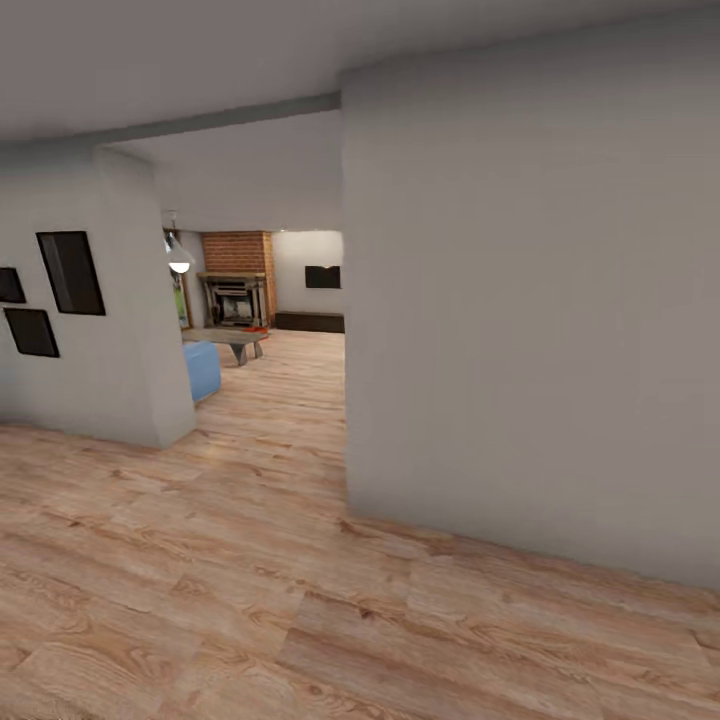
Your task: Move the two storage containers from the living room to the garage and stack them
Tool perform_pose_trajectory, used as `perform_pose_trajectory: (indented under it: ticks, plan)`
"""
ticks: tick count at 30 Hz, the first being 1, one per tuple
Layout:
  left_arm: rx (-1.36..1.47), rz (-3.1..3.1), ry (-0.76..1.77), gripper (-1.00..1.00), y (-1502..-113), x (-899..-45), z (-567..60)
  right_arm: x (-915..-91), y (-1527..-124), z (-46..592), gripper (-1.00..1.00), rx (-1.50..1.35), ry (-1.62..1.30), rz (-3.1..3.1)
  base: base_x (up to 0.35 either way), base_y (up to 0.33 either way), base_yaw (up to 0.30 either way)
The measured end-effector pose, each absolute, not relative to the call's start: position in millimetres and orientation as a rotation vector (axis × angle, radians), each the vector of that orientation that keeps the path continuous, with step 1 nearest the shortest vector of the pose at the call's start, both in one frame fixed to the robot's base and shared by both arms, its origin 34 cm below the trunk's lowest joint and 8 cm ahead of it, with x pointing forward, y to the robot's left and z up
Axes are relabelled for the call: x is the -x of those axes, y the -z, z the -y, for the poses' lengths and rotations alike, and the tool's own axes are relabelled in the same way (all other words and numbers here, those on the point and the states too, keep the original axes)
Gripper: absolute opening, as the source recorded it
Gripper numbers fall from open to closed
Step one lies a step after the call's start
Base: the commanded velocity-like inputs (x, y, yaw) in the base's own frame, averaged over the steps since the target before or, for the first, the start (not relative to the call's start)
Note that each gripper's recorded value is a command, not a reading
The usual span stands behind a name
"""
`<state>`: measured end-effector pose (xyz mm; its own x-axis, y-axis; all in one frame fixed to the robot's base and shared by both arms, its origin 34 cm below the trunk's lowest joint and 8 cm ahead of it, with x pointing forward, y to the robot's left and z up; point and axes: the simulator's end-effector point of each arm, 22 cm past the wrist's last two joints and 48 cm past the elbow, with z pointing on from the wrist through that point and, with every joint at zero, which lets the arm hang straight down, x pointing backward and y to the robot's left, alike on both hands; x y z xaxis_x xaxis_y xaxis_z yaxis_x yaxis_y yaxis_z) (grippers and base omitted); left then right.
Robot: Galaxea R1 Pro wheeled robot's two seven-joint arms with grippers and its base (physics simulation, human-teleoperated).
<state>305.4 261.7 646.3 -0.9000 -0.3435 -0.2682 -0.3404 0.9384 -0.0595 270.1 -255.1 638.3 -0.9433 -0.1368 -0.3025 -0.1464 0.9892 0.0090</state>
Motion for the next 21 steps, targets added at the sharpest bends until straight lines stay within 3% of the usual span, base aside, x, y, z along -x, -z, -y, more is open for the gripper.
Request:
perform_pose_trajectory:
  ticks: [21]
  plan:
    - [0.507,-2.818,0.017,1.00,-646.3,-305.4,-261.3,-270.1,-638.3,255.1,1.00,0.206,-0.045,-2.828,0.322,0.000,0.279]
